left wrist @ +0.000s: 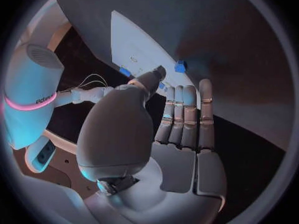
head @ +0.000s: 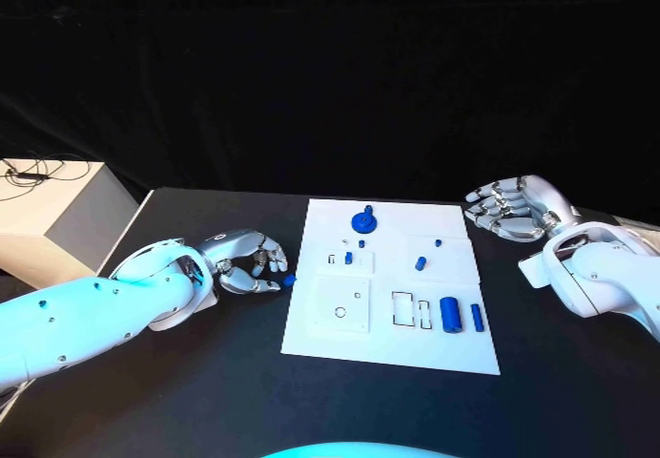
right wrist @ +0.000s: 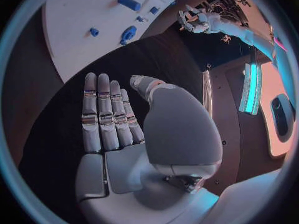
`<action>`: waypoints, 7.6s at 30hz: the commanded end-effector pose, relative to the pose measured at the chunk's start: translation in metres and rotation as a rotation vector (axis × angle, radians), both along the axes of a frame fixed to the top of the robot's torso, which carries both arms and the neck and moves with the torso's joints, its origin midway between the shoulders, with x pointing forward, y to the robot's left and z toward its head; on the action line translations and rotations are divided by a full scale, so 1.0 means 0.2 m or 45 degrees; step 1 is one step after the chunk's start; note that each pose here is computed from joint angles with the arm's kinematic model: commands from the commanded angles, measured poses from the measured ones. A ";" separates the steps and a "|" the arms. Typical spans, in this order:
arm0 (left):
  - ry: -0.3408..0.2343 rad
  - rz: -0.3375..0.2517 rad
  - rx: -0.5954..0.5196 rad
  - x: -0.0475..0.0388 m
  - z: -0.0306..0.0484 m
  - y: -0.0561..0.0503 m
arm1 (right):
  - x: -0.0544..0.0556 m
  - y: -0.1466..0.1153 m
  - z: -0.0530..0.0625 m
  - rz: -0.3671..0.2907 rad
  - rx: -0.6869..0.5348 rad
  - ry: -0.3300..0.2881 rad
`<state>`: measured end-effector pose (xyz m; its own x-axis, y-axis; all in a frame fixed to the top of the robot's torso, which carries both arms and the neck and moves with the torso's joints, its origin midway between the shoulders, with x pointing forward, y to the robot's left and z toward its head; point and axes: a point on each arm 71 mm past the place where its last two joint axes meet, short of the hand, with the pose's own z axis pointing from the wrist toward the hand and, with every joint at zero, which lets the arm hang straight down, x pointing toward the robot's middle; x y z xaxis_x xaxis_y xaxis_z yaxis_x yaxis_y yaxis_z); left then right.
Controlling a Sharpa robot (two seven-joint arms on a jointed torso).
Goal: Assemble the parts on the task board
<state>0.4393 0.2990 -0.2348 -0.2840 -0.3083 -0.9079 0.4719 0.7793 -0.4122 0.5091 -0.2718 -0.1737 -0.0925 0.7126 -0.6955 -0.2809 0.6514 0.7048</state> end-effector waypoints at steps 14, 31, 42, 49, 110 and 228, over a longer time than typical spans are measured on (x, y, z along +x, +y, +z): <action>-0.048 -0.048 0.111 0.007 -0.096 -0.08 | -0.01 0.02 0.00 0.044 -0.015 -0.016; -0.049 0.007 0.133 0.037 -0.121 -0.09 | -0.01 0.02 0.00 0.043 -0.012 -0.014; -0.052 0.032 0.135 0.044 -0.123 -0.08 | -0.01 0.02 0.00 0.042 -0.010 -0.011; -0.038 0.039 0.154 0.047 -0.131 -0.08 | -0.01 0.02 0.00 0.040 -0.009 -0.010; -0.072 0.136 0.006 0.066 -0.092 -0.09 | -0.02 0.01 0.00 0.041 0.001 -0.010; -0.267 -0.020 0.298 0.527 0.127 -0.55 | -0.02 0.08 0.01 0.079 0.015 -0.018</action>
<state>0.5449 0.1921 -0.2104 -0.0846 -0.0947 -0.9919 0.5246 0.8421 -0.1251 0.5054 -0.2583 -0.1721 -0.1155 0.7169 -0.6876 -0.3149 0.6301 0.7098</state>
